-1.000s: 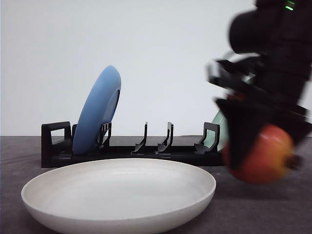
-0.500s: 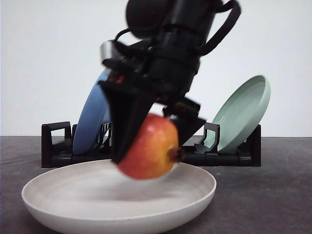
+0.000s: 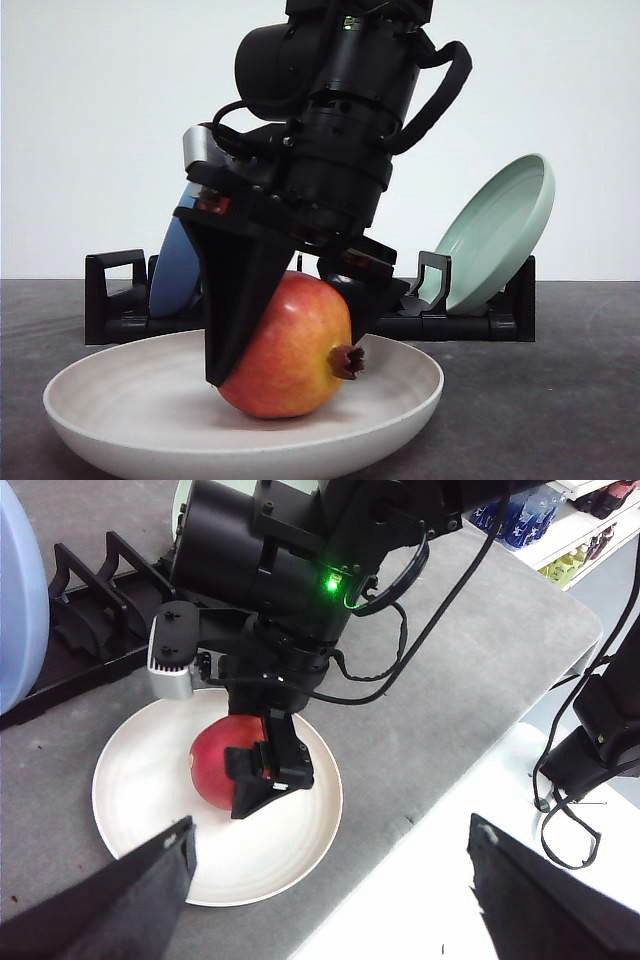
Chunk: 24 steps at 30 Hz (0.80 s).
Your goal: Place pomegranate in white plate
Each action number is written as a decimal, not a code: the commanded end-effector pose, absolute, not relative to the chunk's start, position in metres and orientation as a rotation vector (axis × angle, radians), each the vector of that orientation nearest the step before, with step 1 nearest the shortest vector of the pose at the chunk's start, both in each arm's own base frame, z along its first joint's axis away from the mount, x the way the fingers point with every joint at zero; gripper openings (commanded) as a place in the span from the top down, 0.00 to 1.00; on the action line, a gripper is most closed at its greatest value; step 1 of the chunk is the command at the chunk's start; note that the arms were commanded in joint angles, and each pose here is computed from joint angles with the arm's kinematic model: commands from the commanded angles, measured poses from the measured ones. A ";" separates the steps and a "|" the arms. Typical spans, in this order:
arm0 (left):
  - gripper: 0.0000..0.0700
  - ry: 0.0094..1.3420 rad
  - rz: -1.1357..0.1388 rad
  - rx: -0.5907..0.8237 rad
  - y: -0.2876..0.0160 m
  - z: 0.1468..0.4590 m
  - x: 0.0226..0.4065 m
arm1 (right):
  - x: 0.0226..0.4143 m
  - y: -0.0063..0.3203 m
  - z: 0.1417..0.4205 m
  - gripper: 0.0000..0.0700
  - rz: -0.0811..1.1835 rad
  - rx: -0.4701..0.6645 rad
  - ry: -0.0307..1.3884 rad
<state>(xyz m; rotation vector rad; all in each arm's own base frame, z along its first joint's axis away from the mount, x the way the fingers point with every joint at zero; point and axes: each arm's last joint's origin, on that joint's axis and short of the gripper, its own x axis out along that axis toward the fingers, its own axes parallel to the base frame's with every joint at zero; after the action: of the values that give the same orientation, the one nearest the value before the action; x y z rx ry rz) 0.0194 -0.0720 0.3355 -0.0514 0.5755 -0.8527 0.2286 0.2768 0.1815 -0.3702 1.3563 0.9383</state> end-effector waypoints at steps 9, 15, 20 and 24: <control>0.26 0.569 -0.866 -0.066 -0.073 0.339 0.018 | 0.234 0.286 0.204 0.00 0.997 -0.372 1.322; 0.26 0.569 -0.866 -0.066 -0.073 0.339 0.018 | 0.231 0.261 0.267 0.00 0.993 -0.353 1.267; 0.26 0.568 -0.865 -0.067 -0.073 0.339 0.018 | 0.204 0.215 0.328 0.00 0.982 -0.302 1.158; 0.26 0.566 -0.866 -0.069 -0.074 0.339 0.018 | 0.169 0.172 0.367 0.00 0.989 -0.253 1.005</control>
<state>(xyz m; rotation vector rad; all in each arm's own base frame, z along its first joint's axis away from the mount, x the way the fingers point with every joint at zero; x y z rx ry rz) 0.0194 -0.0722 0.3356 -0.0528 0.5741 -0.8523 0.1782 0.1781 0.3603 -0.2451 1.0389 0.9701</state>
